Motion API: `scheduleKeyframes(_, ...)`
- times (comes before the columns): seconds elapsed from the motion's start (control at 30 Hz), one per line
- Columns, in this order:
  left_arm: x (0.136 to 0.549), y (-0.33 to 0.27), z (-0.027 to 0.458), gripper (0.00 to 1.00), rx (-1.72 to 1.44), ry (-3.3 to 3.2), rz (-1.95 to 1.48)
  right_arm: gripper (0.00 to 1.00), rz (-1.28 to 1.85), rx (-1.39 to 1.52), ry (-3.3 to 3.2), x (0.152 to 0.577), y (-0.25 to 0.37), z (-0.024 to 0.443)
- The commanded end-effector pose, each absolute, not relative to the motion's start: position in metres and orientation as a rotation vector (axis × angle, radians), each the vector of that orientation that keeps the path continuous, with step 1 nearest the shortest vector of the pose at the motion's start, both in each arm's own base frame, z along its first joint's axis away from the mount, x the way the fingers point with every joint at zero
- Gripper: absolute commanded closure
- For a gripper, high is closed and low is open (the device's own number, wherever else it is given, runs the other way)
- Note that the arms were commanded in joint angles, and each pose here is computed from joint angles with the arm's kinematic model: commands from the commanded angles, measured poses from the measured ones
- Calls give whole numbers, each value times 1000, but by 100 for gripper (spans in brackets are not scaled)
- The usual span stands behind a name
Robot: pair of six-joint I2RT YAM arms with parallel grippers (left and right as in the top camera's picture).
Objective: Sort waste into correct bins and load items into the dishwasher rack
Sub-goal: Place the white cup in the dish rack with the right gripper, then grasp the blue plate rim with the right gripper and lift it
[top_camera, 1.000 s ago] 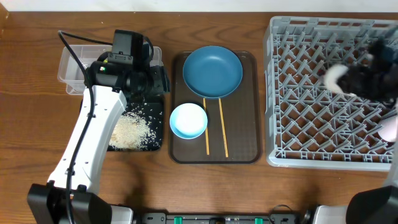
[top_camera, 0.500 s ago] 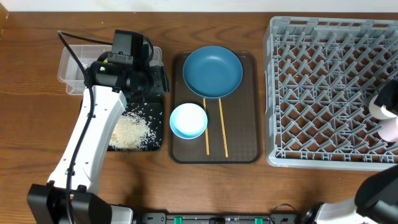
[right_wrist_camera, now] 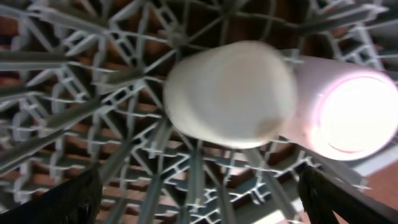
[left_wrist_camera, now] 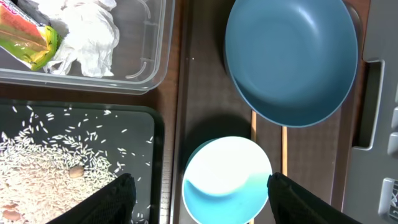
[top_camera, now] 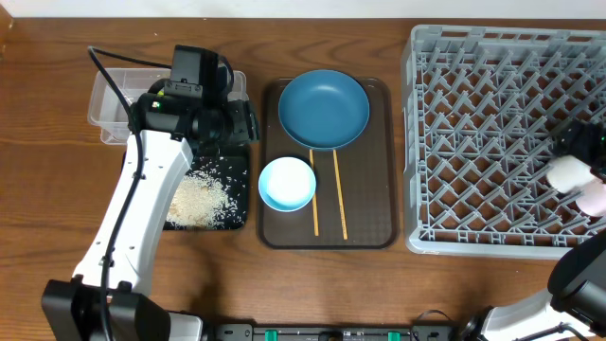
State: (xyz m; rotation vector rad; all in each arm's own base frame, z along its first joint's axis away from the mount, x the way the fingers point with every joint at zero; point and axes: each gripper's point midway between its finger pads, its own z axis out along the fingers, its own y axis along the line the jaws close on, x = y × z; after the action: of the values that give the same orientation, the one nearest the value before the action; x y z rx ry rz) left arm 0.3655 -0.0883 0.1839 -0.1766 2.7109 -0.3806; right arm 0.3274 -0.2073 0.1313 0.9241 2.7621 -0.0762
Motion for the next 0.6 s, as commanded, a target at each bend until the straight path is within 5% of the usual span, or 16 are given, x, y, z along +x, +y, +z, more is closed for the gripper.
scheduleKeyframes(0.0, 364, -85, 182, 29, -176, 2724, -354, 1, 69, 904, 2718, 339, -194, 142)
scheduleKeyframes(0.3, 346, -74, 172, 29, -204, 2806, -266, 1, 334, 544, 2557, 381, -114, 210)
scheduleKeyframes(0.57, 334, -72, 163, 22, -212, 2861, -251, 1, 451, -6, 2438, 431, 35, 244)
